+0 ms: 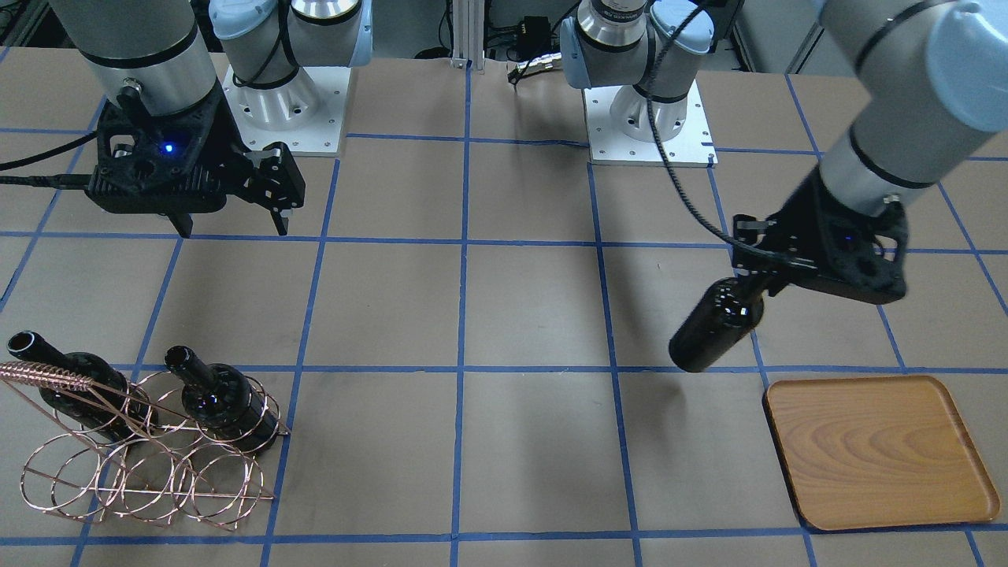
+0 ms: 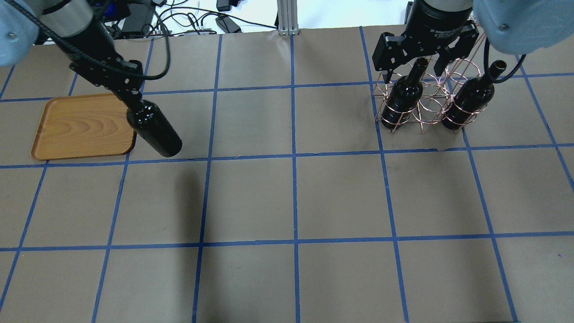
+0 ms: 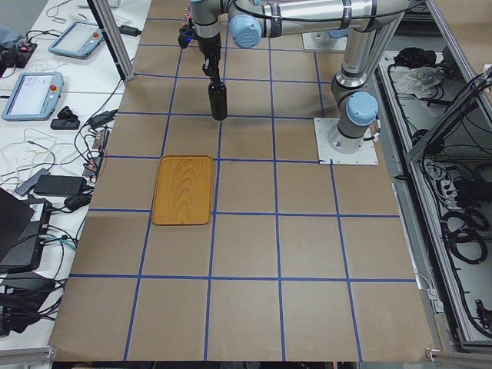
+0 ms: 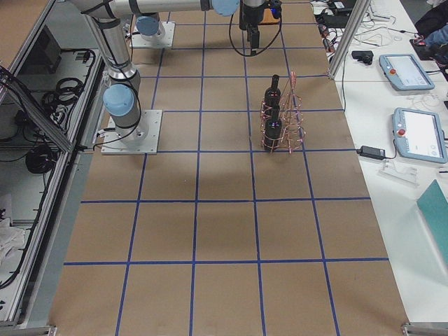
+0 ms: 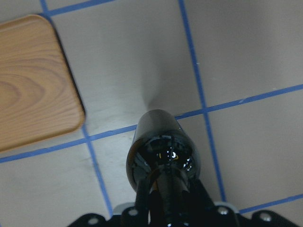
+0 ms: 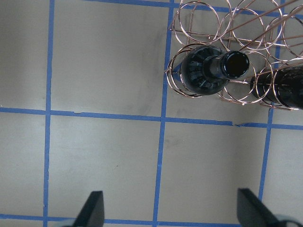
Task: Take wine from basket and place on tray
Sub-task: 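Lift the bottle with the left gripper and carry it over the wooden tray, then lower the bottle upright onto the wooden tray with the left gripper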
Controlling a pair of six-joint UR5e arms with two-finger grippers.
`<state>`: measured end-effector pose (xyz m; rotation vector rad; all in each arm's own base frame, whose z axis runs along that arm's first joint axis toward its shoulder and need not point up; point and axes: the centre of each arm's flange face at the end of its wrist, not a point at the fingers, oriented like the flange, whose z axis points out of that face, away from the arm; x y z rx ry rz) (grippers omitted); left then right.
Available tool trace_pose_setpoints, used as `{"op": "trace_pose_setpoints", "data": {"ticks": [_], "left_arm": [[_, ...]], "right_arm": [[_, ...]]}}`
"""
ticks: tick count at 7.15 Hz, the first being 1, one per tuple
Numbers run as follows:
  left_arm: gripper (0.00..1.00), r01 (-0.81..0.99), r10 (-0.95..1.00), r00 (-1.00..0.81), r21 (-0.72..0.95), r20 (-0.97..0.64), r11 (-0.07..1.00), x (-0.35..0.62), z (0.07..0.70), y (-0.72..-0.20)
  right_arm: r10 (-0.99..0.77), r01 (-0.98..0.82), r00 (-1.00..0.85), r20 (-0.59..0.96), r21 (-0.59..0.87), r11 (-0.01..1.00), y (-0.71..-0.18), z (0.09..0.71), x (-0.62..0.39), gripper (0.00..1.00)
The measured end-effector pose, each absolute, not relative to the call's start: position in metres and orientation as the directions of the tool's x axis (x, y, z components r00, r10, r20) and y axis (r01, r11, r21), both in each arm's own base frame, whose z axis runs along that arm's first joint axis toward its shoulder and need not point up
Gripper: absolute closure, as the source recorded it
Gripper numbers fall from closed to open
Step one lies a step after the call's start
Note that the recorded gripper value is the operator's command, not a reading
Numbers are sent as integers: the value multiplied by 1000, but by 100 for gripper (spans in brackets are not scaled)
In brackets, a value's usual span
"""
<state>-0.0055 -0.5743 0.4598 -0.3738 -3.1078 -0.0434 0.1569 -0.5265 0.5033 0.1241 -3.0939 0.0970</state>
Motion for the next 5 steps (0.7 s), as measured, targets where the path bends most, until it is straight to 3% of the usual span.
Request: {"op": "trace_pose_setpoints", "data": {"ticks": [2,5], "left_arm": [[100,330,330,-942,19,-58,944,87,462,-599],[100,374,369,-927,-81,-71,924,143,433,-637]], "right_arm": [[-79,-81,-996,45,-63,995,-527,503,157,0],[-77,-80,-996,45,-66,995,-527,504,157,0]]}}
